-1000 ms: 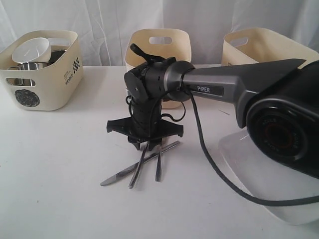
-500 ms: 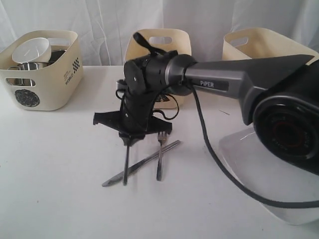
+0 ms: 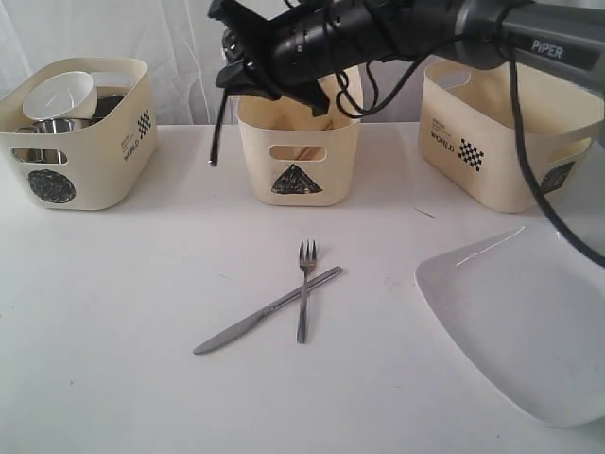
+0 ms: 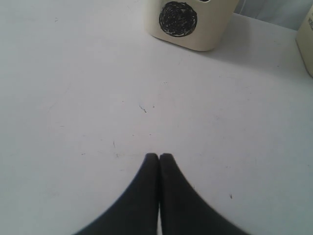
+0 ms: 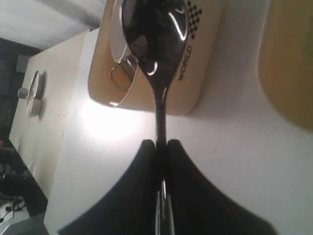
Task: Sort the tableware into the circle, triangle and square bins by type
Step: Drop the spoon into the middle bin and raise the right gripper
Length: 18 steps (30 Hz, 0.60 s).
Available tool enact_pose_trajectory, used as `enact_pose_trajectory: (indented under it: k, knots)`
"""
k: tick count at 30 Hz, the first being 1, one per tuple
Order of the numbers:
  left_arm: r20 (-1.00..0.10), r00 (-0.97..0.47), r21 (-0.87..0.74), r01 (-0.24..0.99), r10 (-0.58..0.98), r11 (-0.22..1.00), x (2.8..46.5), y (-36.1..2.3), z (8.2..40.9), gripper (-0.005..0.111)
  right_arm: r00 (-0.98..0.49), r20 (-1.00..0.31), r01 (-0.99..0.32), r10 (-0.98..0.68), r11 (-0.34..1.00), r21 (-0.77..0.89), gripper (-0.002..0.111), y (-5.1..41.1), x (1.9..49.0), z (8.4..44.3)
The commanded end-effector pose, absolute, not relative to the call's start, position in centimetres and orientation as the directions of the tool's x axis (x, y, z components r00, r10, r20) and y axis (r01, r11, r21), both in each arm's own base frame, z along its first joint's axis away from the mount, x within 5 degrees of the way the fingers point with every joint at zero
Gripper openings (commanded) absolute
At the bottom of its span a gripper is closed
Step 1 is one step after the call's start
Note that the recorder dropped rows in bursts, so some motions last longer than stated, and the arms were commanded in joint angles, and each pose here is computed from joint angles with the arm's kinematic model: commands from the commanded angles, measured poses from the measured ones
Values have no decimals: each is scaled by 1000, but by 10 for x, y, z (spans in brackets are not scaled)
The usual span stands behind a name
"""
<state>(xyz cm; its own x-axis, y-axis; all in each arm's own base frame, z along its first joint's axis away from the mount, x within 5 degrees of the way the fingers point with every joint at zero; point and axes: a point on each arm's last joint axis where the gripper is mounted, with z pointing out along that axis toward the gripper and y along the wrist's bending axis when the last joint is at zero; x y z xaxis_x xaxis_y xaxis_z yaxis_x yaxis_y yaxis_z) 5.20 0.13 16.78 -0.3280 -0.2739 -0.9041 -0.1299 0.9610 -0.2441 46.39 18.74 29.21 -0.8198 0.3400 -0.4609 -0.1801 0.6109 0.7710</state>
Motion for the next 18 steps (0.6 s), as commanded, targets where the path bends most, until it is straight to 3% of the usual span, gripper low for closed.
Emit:
enact_pose_trajectory:
  k: [1, 11, 15, 18]
  knots:
    - [-904, -324, -251, -123, -278, 960, 52, 1, 167, 0, -745, -545, -221, 385, 627, 746, 0, 158, 478, 299]
    - [-904, -324, -251, -123, -278, 960, 52, 1, 167, 0, -517, -626, -149, 584, 659, 738, 0, 117, 512, 291]
    - [-904, -324, -251, -123, -278, 960, 52, 1, 167, 0, -463, -585, -90, 666, 621, 778, 0, 114, 528, 263]
    - [-904, -324, -251, -123, -278, 960, 52, 1, 167, 0, -477, -648, -158, 594, 667, 728, 0, 119, 539, 239]
